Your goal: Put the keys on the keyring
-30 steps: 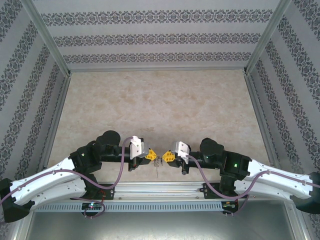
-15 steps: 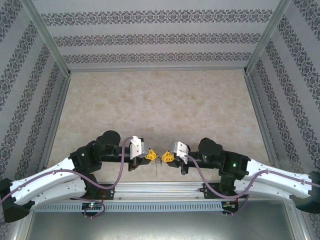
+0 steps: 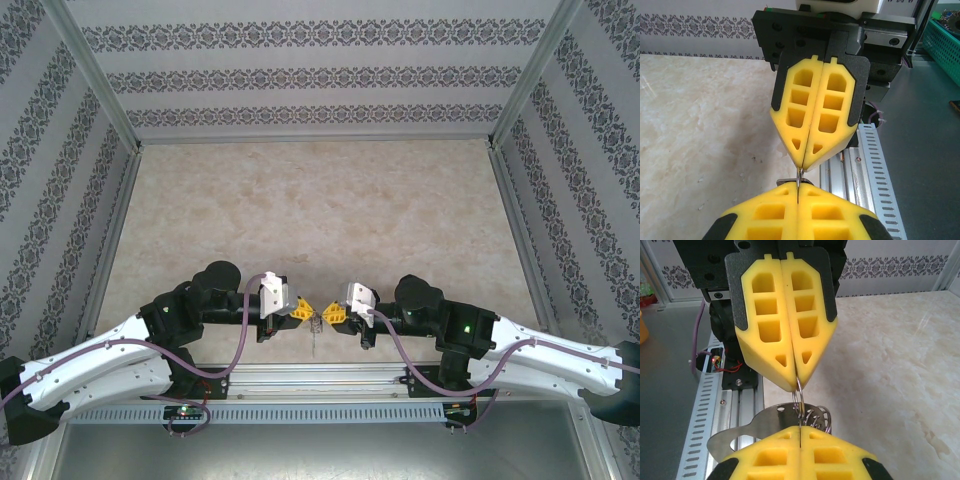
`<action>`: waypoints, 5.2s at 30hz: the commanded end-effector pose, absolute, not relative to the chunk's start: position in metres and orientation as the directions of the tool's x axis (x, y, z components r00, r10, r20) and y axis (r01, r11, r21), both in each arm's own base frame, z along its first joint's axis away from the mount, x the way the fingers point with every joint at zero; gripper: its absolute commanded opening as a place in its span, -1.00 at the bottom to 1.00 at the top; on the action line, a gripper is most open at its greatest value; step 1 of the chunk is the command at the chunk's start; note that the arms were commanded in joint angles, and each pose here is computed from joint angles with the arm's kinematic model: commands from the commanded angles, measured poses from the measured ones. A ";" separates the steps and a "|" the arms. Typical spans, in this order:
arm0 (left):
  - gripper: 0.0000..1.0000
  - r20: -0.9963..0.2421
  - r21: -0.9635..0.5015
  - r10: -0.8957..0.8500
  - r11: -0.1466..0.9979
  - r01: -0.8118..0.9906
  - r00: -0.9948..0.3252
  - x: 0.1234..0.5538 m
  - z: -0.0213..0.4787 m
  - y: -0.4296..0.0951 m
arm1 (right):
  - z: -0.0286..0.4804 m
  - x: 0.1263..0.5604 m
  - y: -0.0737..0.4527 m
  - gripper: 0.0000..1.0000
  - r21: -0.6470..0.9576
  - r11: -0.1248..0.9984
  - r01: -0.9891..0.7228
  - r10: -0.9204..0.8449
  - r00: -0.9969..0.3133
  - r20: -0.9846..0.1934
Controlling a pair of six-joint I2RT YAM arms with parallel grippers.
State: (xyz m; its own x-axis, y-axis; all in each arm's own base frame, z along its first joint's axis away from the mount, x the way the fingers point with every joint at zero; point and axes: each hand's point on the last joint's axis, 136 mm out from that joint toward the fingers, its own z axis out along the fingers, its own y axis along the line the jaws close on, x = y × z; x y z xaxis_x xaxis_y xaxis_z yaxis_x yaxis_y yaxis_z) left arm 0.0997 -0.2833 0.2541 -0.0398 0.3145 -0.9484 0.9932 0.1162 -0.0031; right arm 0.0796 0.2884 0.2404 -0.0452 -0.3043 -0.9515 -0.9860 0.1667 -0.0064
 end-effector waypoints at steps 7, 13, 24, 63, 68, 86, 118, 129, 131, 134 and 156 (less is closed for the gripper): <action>-1.00 -0.965 0.033 0.262 0.096 0.995 0.006 0.097 0.273 -0.288 | 0.267 0.074 0.291 -1.00 -0.013 0.138 -0.990 -0.235 -0.020 -0.972; -1.00 -0.964 0.030 0.265 0.095 0.995 0.004 0.098 0.272 -0.289 | 0.268 0.074 0.292 -1.00 -0.016 0.134 -0.991 -0.228 -0.015 -0.973; -1.00 -0.962 0.026 0.272 0.095 0.995 0.000 0.099 0.269 -0.290 | 0.270 0.071 0.293 -1.00 -0.019 0.116 -0.993 -0.218 -0.006 -0.976; -1.00 -0.953 0.024 0.302 0.106 0.994 -0.009 0.102 0.263 -0.292 | 0.282 0.075 0.299 -1.00 -0.039 0.121 -0.992 -0.201 0.014 -0.980; -1.00 -0.953 0.027 0.303 0.108 0.994 -0.007 0.103 0.265 -0.292 | 0.283 0.079 0.299 -1.00 -0.035 0.138 -0.990 -0.207 0.006 -0.978; -1.00 -0.950 0.026 0.313 0.108 0.994 -0.009 0.104 0.263 -0.292 | 0.284 0.082 0.301 -1.00 -0.024 0.142 -0.990 -0.217 -0.008 -0.976; -1.00 -0.957 0.006 0.288 0.140 0.990 -0.035 0.107 0.268 -0.292 | 0.254 0.077 0.297 -1.00 -0.075 0.125 -0.989 -0.297 0.035 -0.954; -1.00 -0.958 0.001 0.284 0.151 0.989 -0.042 0.108 0.269 -0.291 | 0.246 0.075 0.296 -1.00 -0.109 0.122 -0.986 -0.331 0.063 -0.942; -1.00 -0.959 0.003 0.280 0.151 0.989 -0.040 0.108 0.270 -0.291 | 0.244 0.075 0.295 -1.00 -0.112 0.129 -0.985 -0.335 0.063 -0.940; -1.00 -0.960 0.004 0.276 0.153 0.988 -0.039 0.108 0.271 -0.291 | 0.242 0.076 0.293 -1.00 -0.116 0.139 -0.984 -0.342 0.063 -0.938; -1.00 -0.962 0.008 0.271 0.172 0.985 -0.039 0.110 0.273 -0.288 | 0.234 0.078 0.290 -1.00 -0.126 0.171 -0.977 -0.350 0.059 -0.935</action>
State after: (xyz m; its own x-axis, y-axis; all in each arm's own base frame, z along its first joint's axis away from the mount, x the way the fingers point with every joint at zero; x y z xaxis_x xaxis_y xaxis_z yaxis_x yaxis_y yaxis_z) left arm 0.1101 -0.2856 0.2468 -0.0782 0.3388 -0.9376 0.9856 0.1676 -0.0217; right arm 0.0829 0.2908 0.2415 0.0548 -0.3428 -0.9378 -0.9745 0.1865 -0.1251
